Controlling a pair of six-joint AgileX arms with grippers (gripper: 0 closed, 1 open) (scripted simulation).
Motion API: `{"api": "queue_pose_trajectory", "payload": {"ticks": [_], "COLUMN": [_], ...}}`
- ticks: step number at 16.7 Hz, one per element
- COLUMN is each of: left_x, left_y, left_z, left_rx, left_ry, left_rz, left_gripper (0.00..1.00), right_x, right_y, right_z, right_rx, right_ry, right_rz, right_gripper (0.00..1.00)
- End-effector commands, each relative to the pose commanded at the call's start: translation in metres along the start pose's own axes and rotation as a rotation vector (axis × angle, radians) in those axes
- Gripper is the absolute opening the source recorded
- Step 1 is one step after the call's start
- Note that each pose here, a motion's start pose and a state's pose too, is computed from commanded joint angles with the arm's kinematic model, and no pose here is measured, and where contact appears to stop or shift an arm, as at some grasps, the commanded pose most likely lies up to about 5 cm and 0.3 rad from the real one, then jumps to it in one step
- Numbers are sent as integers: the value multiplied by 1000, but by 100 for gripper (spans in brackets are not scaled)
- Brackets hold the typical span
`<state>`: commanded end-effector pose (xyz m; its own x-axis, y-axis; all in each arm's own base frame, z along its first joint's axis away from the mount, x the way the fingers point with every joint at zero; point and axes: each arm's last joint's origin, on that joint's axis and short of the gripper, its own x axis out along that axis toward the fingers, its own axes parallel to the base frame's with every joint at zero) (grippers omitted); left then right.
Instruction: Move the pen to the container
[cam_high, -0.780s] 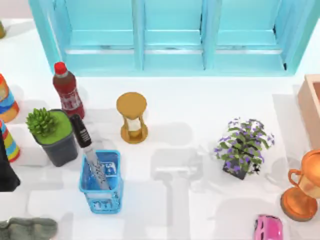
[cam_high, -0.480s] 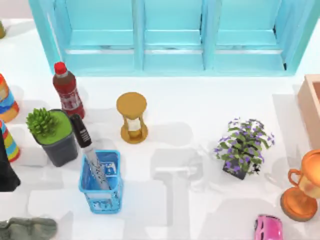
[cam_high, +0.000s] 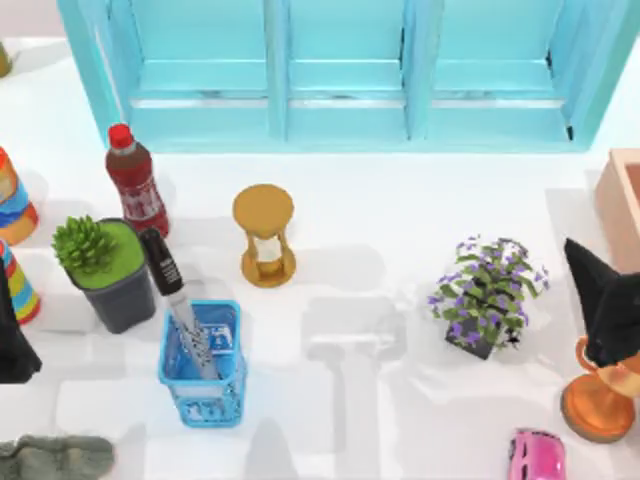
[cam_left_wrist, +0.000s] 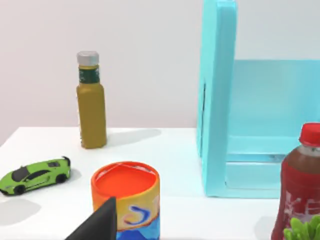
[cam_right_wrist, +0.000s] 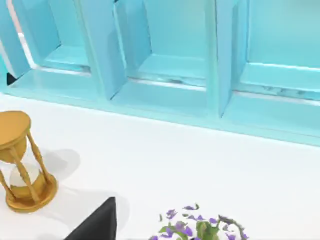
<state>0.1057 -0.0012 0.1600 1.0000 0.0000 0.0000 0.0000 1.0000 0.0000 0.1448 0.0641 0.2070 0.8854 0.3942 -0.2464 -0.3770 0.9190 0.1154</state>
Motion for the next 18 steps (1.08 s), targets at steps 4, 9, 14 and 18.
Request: {"api": "queue_pose_trajectory", "payload": {"ticks": [4,9,14,18], "left_x": [0,0,0,0], "left_y": [0,0,0,0], "left_z": [0,0,0,0], "left_rx": [0,0,0,0], "left_ry": [0,0,0,0], "left_rz": [0,0,0,0], "left_gripper": [100,100,100,100], "right_x": [35,81,119,124], "right_y": [32,87,158,197], "right_z": [13,24,-10,-31], "right_rx": [-3,-10,-71,-106], "right_ry": [110,185,330,387], "right_rz": [122,226,340,426], "right_gripper": [100,100,100,100]}}
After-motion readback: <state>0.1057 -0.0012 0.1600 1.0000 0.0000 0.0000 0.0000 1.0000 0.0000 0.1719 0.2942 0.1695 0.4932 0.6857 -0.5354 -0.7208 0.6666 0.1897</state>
